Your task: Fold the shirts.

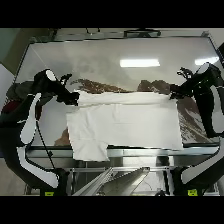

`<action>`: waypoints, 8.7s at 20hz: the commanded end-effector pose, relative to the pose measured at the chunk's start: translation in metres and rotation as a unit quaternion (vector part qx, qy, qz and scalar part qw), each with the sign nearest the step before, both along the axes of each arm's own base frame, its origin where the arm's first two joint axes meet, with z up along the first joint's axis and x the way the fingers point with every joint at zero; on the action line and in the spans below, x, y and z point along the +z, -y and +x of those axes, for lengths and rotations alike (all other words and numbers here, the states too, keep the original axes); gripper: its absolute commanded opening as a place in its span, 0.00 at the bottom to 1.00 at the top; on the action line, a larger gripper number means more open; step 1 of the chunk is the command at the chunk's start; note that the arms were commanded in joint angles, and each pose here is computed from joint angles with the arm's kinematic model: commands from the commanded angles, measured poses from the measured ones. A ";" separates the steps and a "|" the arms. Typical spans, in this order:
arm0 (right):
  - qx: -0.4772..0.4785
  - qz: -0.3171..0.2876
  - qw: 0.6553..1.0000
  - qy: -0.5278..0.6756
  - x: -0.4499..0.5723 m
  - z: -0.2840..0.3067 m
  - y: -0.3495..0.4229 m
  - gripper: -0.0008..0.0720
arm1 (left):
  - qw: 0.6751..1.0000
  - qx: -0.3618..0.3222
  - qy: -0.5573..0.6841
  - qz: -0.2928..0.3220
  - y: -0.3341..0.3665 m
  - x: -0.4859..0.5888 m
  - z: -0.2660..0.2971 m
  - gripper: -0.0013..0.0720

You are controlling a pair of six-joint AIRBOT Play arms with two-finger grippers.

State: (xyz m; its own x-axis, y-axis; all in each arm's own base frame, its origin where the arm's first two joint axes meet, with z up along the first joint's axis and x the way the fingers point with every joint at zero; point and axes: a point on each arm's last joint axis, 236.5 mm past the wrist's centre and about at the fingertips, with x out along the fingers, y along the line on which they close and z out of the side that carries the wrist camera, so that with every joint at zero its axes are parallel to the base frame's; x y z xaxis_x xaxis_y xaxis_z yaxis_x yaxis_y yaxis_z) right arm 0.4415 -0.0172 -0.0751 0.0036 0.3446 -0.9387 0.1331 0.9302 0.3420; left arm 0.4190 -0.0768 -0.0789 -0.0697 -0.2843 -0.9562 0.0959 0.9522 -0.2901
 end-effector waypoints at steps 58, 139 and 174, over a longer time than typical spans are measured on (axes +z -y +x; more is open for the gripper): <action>-0.134 0.080 0.987 -0.039 -0.009 -0.220 0.062 0.70 | 0.944 0.081 -0.114 -0.299 0.061 -0.013 -0.232 0.04; -0.067 0.223 0.963 0.134 -0.005 -0.015 -0.014 0.04 | 0.974 -0.068 0.150 -0.154 0.072 0.102 0.092 0.53; 0.072 0.362 0.873 0.318 0.245 0.034 -0.300 0.04 | 0.712 -0.121 0.423 -0.547 0.099 0.490 -0.030 0.05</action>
